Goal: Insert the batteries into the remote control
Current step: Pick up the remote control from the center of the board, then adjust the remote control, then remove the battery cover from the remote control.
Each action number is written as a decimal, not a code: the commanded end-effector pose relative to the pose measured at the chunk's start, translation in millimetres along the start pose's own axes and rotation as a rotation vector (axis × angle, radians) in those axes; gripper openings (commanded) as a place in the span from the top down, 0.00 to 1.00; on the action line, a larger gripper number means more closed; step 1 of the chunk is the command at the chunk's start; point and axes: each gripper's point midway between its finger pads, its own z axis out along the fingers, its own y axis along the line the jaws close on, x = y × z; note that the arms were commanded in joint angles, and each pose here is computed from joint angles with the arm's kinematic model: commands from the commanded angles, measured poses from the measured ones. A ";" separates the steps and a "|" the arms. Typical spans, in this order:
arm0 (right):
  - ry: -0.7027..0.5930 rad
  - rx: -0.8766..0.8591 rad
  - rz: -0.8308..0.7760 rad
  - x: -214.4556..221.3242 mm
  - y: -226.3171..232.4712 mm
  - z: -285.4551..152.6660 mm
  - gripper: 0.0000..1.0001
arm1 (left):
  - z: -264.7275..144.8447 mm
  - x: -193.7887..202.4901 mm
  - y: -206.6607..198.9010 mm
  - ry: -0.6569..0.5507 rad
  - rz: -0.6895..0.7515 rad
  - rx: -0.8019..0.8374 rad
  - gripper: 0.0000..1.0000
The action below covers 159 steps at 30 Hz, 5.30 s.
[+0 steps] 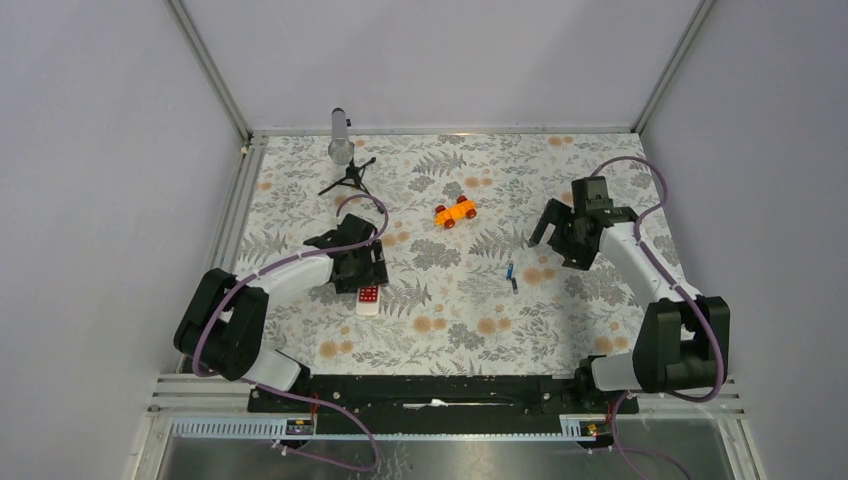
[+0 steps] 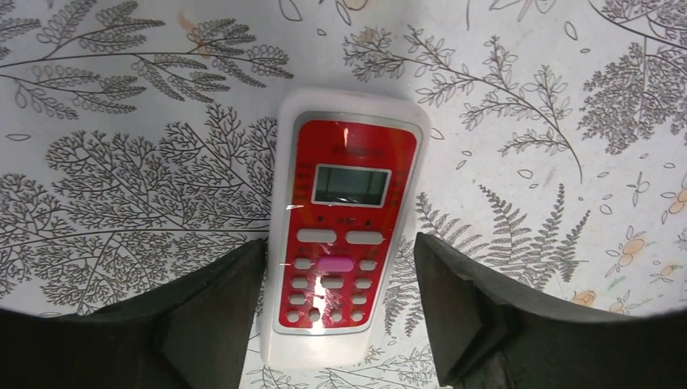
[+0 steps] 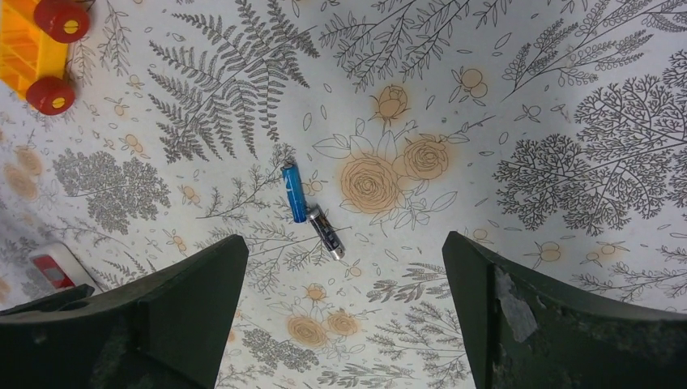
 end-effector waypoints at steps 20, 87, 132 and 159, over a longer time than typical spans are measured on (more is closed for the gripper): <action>0.128 -0.522 -0.119 55.1 74.5 -28.9 0.01 | 12.7 13.5 -1.7 0.013 -0.064 -0.087 0.57; -0.523 -0.374 -1.177 167.5 250.3 -36.8 0.87 | -83.1 -38.4 -97.0 0.067 -0.600 0.344 0.64; 0.394 -1.230 -0.053 162.3 320.2 -131.2 0.16 | -224.8 -95.8 -80.8 -0.497 -0.566 1.108 1.00; 0.358 -1.218 0.057 142.1 307.2 -109.5 0.61 | -238.8 -115.8 -84.9 -0.423 -0.745 1.192 1.00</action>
